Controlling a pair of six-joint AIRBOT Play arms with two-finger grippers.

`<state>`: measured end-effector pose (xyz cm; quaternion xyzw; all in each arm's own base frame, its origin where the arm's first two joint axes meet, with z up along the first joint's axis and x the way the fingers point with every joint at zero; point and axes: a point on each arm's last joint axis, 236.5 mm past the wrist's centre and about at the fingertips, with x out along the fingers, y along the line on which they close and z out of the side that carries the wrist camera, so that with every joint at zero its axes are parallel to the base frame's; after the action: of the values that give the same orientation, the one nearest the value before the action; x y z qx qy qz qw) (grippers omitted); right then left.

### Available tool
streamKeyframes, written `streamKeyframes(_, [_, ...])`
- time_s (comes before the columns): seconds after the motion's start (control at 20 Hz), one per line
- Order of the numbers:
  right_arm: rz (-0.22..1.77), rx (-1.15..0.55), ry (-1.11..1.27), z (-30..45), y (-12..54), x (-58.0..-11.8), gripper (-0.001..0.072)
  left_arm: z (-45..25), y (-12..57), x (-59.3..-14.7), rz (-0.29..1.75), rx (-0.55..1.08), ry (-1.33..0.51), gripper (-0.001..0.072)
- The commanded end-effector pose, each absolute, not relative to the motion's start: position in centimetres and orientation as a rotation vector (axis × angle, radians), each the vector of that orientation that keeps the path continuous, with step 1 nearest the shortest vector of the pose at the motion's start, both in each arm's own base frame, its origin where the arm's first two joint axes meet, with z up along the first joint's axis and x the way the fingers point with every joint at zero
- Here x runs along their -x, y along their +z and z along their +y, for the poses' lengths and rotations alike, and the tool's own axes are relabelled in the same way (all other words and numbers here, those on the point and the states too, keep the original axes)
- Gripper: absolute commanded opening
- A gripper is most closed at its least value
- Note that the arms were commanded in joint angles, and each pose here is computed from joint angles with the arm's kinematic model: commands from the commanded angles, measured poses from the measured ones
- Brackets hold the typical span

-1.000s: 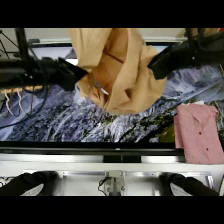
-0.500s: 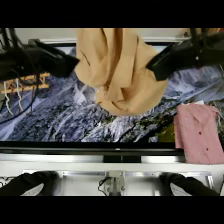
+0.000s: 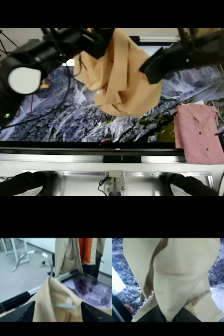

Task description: Fold the shirts.

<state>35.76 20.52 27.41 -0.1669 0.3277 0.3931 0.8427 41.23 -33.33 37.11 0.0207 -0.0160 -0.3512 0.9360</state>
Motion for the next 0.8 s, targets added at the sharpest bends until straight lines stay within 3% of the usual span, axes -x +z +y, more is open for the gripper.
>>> streamKeyframes(0.0, [0.676, 0.374, 0.833, 21.2, 27.4, -36.0, 0.0064, -34.9, 37.2, -42.8, -0.112, -0.014, -0.703, 0.0675])
streamKeyframes(0.15, [0.669, 0.384, 0.850, 21.4, 27.4, -35.8, 0.0063, -34.7, 36.4, -43.6, -0.098, -0.020, -0.692, 0.0668])
streamKeyframes(0.25, [0.675, 0.387, 0.864, 21.6, 27.3, -35.5, 0.0064, -34.0, 35.9, -44.5, -0.089, -0.024, -0.672, 0.0602])
streamKeyframes(0.35, [0.668, 0.395, 0.884, 21.8, 27.4, -35.3, 0.0063, -32.9, 35.4, -45.7, -0.079, -0.025, -0.644, 0.0596])
streamKeyframes(0.45, [0.664, 0.400, 0.887, 21.8, 27.4, -35.3, 0.0063, -32.1, 35.4, -46.3, -0.078, -0.024, -0.627, 0.0402])
streamKeyframes(0.55, [0.657, 0.399, 0.884, 21.9, 27.5, -35.4, 0.0064, -31.9, 35.8, -46.4, -0.095, -0.018, -0.620, 0.0117])
streamKeyframes(0.6, [0.645, 0.396, 0.880, 21.9, 27.7, -35.6, 0.0066, -32.1, 36.2, -46.2, -0.111, -0.013, -0.623, 0.0061])
streamKeyframes(0.7, [0.608, 0.388, 0.865, 22.1, 28.3, -36.3, 0.0106, -32.2, 36.8, -46.0, -0.133, -0.005, -0.623, 0.0059])
streamKeyframes(0.75, [0.597, 0.381, 0.859, 22.1, 28.6, -36.5, 0.0288, -31.9, 37.1, -46.1, -0.139, -0.004, -0.617, 0.0058])
